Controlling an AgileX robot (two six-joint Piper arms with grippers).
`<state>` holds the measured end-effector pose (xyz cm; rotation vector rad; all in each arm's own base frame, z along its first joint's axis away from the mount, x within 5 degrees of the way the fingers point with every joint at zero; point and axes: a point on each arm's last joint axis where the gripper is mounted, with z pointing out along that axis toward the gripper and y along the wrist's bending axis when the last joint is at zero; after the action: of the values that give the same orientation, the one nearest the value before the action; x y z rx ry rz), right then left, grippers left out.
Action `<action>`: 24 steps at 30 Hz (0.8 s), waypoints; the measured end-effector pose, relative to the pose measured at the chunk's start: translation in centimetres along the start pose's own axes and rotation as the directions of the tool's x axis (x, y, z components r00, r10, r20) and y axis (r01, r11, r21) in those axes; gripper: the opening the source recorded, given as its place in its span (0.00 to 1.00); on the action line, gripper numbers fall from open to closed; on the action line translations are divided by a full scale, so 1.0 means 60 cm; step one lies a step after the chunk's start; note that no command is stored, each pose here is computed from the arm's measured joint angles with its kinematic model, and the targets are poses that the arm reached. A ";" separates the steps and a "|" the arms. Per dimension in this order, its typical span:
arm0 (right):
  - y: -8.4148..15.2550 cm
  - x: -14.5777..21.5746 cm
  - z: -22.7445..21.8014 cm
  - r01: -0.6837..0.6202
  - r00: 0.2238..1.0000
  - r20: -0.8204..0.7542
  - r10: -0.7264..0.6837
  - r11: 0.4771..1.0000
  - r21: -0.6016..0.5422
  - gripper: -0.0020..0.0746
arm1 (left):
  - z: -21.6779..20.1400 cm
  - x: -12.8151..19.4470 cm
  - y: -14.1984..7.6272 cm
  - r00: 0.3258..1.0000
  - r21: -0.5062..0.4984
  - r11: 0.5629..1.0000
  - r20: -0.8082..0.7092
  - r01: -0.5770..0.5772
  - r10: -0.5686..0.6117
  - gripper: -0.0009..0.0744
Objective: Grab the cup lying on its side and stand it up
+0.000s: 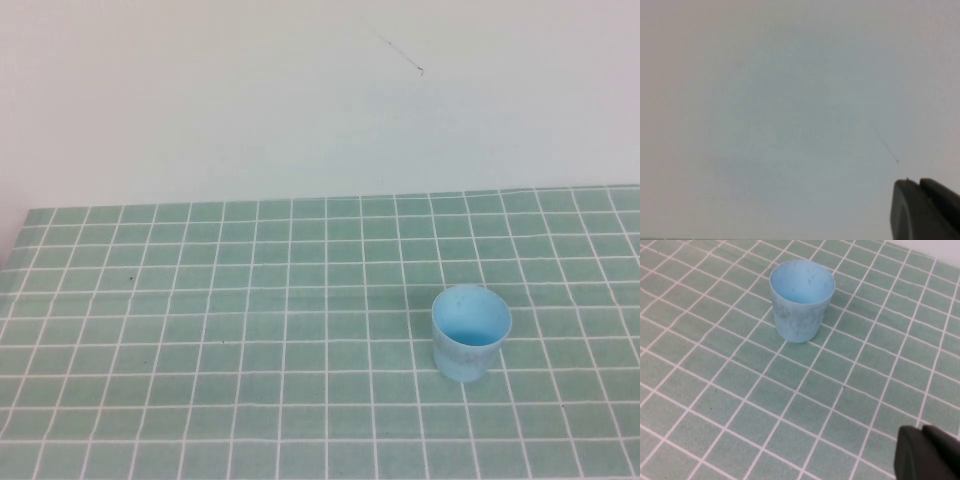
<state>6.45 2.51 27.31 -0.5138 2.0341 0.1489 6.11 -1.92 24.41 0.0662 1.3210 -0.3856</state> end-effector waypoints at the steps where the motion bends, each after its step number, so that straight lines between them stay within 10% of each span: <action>1: 0.000 0.000 0.000 0.000 1.000 0.000 0.000 1.000 0.000 0.02 | -0.004 0.006 0.003 1.000 -0.021 1.000 0.003 0.011 -0.011 0.01; 24: 0.000 0.000 0.000 0.000 1.000 0.000 0.000 1.000 0.000 0.02 | -0.028 0.073 0.033 0.939 -0.266 0.962 -0.313 0.055 -0.140 0.01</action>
<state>6.45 2.51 27.31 -0.5138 2.0343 0.1489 6.02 -0.67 19.50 -0.1579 1.7013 -0.2944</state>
